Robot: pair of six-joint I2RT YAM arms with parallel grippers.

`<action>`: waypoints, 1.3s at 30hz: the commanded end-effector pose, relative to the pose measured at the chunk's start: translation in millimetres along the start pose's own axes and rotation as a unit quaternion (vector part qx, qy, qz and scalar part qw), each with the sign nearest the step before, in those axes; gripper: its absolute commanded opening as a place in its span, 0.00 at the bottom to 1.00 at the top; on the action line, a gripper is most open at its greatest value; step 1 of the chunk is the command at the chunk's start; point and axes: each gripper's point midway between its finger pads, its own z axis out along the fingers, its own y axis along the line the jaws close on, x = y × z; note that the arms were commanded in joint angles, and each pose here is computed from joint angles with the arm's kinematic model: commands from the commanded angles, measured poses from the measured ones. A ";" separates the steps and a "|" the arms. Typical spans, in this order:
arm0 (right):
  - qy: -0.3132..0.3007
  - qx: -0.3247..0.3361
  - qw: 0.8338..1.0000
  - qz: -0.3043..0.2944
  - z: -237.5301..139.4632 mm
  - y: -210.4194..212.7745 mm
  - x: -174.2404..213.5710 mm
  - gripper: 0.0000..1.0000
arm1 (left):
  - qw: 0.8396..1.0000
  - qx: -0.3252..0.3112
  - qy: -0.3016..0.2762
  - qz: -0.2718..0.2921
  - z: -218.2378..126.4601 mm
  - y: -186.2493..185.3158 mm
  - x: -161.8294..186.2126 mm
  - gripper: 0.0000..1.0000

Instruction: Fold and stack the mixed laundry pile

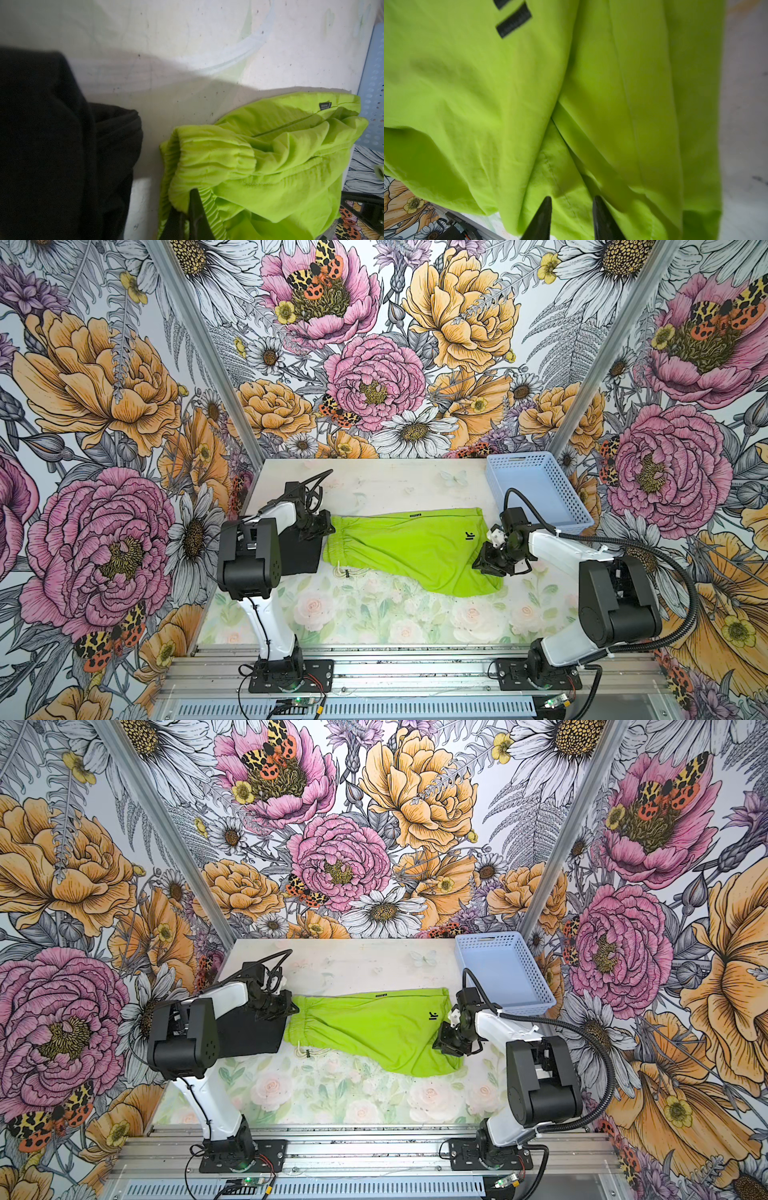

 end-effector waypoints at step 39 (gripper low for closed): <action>-0.007 -0.026 0.999 -0.020 -15.4 5.6 9.9 0.25 | 1.000 0.011 0.026 0.005 9.7 -3.1 12.6 0.00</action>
